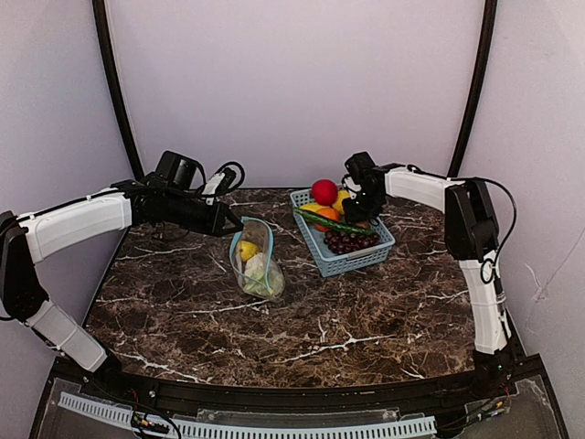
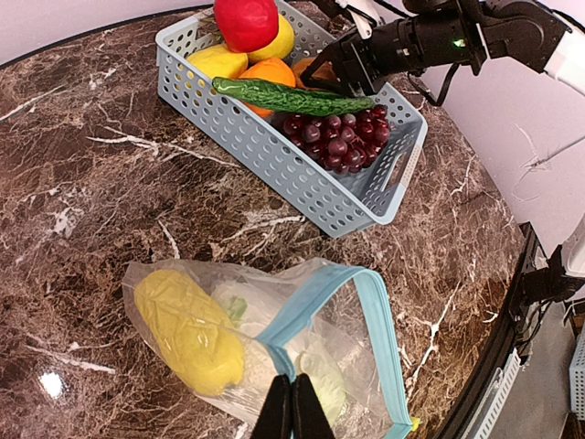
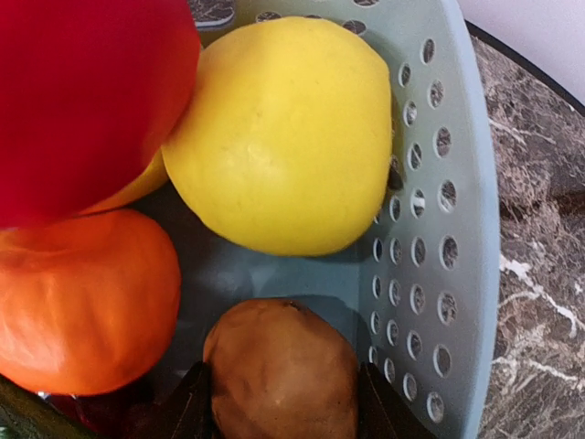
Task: Place the food in the zip-top bag and seal the zipper
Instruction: Pick up the fake vegetable from the bin, then place the fake vegetable in the zipper food storage bag.
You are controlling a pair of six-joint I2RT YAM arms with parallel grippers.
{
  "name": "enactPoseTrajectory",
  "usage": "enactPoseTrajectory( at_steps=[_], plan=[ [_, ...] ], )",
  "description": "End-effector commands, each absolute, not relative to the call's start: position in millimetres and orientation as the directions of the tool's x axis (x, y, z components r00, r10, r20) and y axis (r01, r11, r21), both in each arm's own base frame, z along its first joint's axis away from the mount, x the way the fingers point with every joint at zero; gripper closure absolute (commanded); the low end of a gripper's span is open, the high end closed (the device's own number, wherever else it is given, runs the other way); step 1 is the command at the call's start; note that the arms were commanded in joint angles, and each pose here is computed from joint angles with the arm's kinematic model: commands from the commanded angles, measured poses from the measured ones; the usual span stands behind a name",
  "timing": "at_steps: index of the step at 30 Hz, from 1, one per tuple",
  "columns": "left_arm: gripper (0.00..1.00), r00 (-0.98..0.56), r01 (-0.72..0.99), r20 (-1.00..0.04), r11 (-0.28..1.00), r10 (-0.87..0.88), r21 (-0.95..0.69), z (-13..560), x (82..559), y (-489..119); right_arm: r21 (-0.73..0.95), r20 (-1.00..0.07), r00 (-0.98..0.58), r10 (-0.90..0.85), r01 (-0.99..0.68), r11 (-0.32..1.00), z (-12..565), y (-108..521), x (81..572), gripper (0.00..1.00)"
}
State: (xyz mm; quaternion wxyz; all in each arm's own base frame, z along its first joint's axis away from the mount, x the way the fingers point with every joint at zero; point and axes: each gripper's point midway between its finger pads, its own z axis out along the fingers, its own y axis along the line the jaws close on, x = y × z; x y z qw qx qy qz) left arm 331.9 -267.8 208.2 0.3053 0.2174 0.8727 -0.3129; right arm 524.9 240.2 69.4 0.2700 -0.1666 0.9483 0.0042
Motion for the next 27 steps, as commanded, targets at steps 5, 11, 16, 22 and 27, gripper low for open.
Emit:
enactPoseTrajectory(
  at_steps=[5, 11, 16, 22, 27],
  plan=[
    [0.99, -0.708, 0.576, -0.682, 0.708, 0.183, -0.407, 214.9, 325.3, -262.1, -0.071, -0.638, -0.725, -0.261, -0.282, 0.957, 163.6, 229.2, 507.4, 0.69],
    [0.99, -0.703, 0.576, -0.689, 0.710, 0.177, -0.405, 216.4, 325.6, -261.4, -0.022, -0.719, -0.658, -0.225, -0.302, 0.953, 213.2, 230.9, 495.5, 0.68],
    [0.99, -0.698, 0.574, -0.696, 0.714, 0.170, -0.401, 217.7, 326.0, -260.2, 0.051, -0.751, -0.625, -0.212, -0.375, 0.926, 240.9, 245.8, 473.0, 0.68],
    [0.99, -0.699, 0.571, -0.695, 0.714, 0.165, -0.405, 217.2, 326.0, -260.4, 0.138, -0.778, -0.589, -0.220, -0.502, 0.854, 270.9, 283.8, 419.3, 0.67],
    [0.99, -0.707, 0.568, -0.688, 0.711, 0.162, -0.415, 214.5, 325.9, -261.7, 0.214, -0.788, -0.581, -0.204, -0.569, 0.794, 285.6, 318.1, 361.2, 0.67]
  ],
)
